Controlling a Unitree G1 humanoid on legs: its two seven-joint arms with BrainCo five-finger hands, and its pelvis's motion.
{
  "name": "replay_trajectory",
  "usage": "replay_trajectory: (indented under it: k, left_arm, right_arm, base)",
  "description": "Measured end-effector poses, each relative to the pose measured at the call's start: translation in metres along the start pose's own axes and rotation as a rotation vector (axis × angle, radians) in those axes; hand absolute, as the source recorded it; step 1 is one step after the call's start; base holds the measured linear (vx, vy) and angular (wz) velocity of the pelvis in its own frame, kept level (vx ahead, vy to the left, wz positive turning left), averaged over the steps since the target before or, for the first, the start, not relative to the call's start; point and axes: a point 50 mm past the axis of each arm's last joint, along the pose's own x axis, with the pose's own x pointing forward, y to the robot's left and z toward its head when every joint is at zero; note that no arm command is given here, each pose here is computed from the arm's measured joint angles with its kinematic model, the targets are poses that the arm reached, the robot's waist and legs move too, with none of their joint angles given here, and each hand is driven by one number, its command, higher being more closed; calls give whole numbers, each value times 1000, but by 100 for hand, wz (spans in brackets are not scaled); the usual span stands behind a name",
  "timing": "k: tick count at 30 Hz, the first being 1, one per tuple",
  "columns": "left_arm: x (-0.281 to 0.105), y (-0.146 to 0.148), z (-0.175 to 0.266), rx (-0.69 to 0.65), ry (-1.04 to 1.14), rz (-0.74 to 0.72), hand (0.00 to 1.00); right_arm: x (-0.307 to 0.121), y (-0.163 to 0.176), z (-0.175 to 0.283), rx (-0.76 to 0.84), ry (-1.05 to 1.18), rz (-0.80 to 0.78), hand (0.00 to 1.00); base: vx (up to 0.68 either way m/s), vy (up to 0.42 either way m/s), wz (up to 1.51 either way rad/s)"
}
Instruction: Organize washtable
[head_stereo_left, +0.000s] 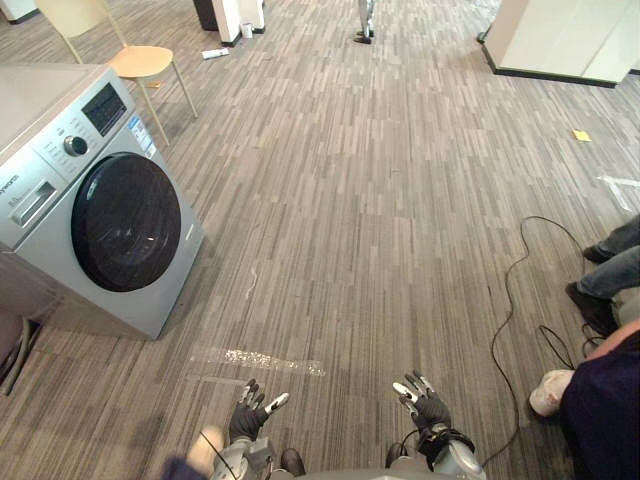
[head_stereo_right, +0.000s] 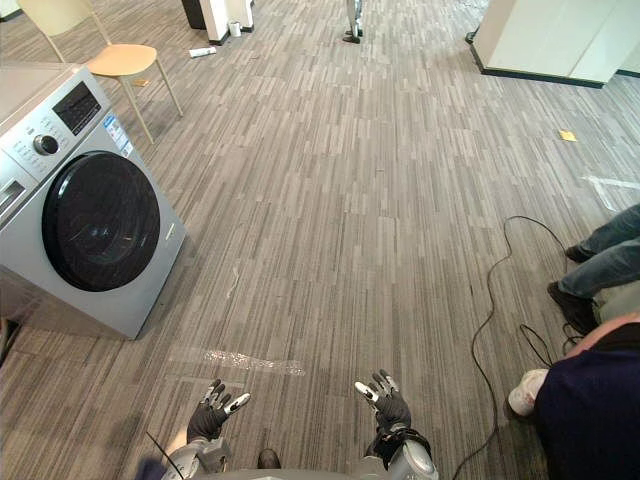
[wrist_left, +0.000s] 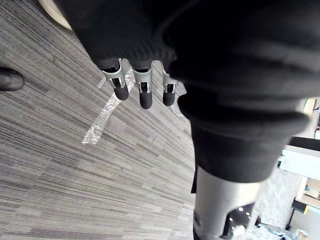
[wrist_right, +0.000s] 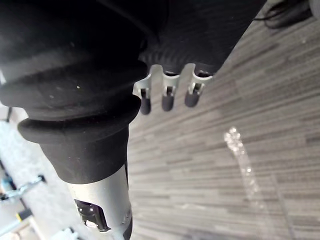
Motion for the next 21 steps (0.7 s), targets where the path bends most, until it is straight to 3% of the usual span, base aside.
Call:
replay_trajectory:
  k: [8,13,17,21]
  left_arm:
    - [14,-15,26,51,-93,-82,0]
    - [9,-43,23,46,-104,-170,0]
    - [4,-56,14,-37,-76,-216,0]
    - [4,-51,31,-91,-147,-235,0]
  right_arm:
    - [-4,-1,4,51,-31,-8,0]
    - [5,10,28,7,-104,57,0]
    - [6,12,44,-50,-148,106,0]
    - [8,8,49,-20,-157,130,0]
  base:
    - [408,56,25]
    - [777,-265,50]
    - [744,-273,-27]
    - [607,-21,-52]
